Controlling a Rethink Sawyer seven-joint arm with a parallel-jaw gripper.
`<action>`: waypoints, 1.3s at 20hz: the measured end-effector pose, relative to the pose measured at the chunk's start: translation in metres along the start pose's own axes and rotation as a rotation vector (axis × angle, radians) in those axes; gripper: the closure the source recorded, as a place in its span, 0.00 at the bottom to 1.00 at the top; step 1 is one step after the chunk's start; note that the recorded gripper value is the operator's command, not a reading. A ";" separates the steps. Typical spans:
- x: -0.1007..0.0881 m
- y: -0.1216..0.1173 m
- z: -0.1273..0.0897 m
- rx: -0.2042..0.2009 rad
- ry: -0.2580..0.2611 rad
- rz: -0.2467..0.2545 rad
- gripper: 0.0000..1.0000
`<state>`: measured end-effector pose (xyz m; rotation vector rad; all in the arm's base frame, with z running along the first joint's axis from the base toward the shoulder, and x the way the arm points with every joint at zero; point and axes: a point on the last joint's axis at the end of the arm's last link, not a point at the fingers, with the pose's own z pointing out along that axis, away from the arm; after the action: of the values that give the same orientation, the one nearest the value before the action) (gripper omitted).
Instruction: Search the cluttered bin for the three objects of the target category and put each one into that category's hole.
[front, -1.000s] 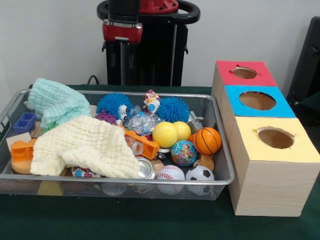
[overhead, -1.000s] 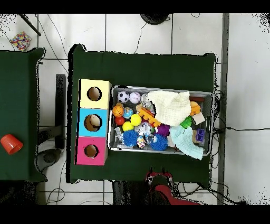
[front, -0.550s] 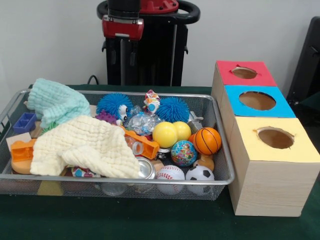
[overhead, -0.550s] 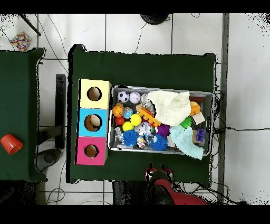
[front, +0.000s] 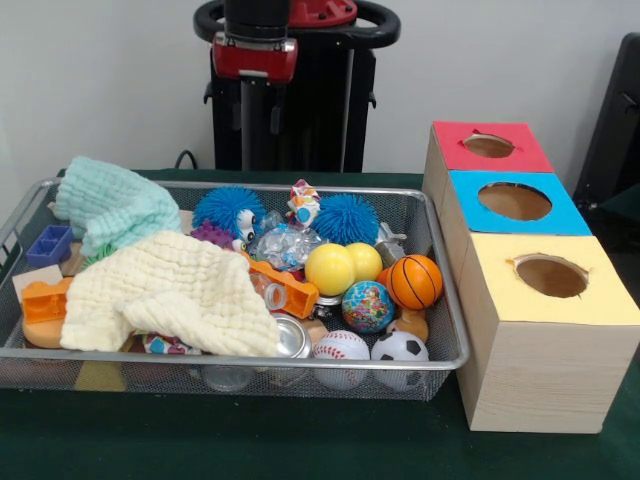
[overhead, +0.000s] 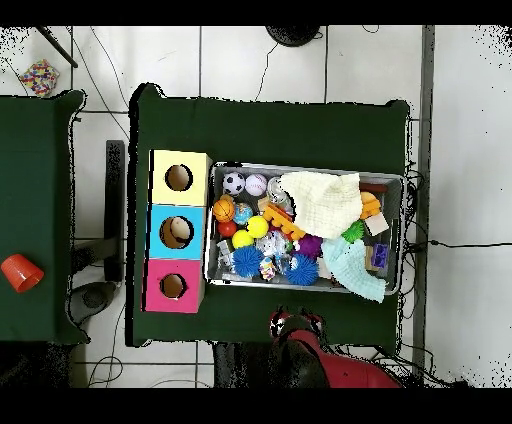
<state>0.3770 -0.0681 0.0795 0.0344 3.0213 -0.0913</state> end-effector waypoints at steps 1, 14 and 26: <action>-0.002 0.007 0.001 -0.003 0.000 -0.014 0.00; -0.001 0.019 0.013 0.006 -0.075 -0.036 0.00; 0.034 0.023 0.049 0.002 -0.103 -0.009 0.00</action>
<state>0.3496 -0.0472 0.0255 0.0159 2.9187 -0.0945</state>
